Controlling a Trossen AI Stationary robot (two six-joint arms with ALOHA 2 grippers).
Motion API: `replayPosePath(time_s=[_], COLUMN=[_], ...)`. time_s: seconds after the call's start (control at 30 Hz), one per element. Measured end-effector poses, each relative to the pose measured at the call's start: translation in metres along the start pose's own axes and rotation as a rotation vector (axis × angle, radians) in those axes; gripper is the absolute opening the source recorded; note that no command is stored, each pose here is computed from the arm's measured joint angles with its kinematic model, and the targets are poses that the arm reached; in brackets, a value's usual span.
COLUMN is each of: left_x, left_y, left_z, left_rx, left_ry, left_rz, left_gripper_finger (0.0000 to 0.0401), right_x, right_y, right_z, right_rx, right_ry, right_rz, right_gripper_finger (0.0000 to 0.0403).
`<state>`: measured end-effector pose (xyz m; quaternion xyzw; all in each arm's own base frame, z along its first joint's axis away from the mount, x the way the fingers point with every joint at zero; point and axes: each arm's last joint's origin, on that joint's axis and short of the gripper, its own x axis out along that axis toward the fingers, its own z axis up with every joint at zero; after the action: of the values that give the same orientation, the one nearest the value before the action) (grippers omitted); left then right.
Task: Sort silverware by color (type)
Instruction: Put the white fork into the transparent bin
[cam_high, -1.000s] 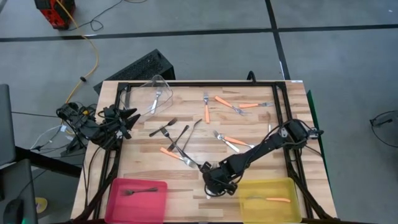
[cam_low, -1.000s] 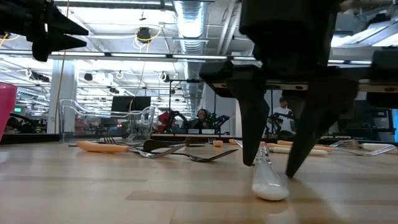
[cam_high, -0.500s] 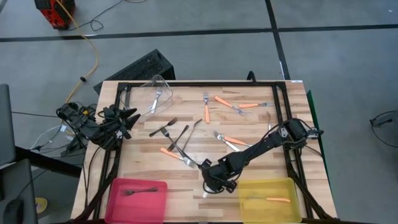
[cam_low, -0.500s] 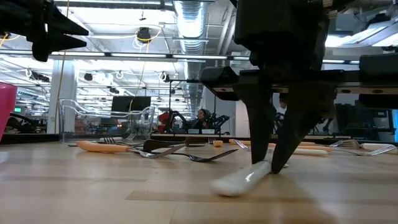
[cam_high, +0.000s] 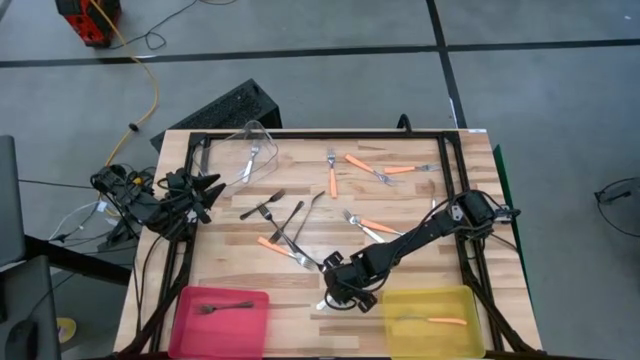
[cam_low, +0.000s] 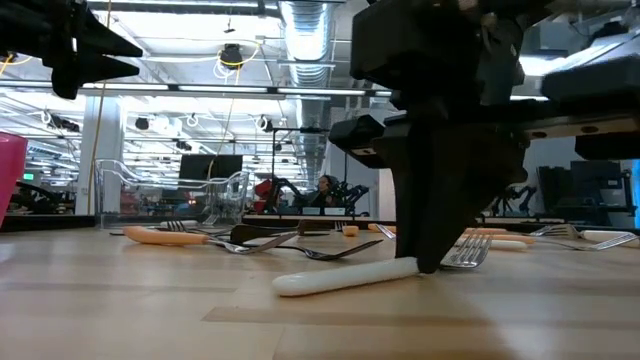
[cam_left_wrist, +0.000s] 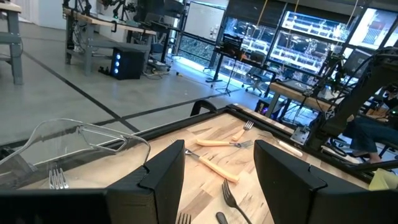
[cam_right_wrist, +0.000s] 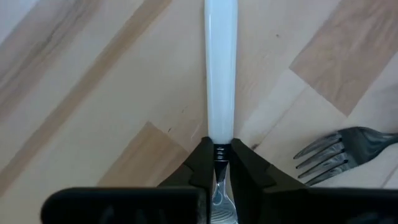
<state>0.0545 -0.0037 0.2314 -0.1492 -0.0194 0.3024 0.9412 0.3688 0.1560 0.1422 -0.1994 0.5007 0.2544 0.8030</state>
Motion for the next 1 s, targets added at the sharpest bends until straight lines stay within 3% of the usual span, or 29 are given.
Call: replayPosePath(time_s=[0.6,0.73,1.0], left_x=[0.0,0.0,0.0], left_y=[0.0,0.0,0.0], left_z=[0.0,0.0,0.0], left_rx=[0.0,0.001,0.001], left_ry=[0.0,0.0,0.001], left_rz=[0.0,-0.001,-0.001], left_gripper_finger=[0.0178,0.0178,0.0178], right_x=[-0.027,-0.027,-0.026], right_y=[-0.019,-0.024,-0.009], right_z=[0.04,0.037,0.037], right_rx=[0.116,0.222,0.234], right_ry=[-0.174,-0.153,-0.109], right_rz=[-0.048,-0.065,-0.041], right_gripper_finger=[0.0016,0.0067,0.0224])
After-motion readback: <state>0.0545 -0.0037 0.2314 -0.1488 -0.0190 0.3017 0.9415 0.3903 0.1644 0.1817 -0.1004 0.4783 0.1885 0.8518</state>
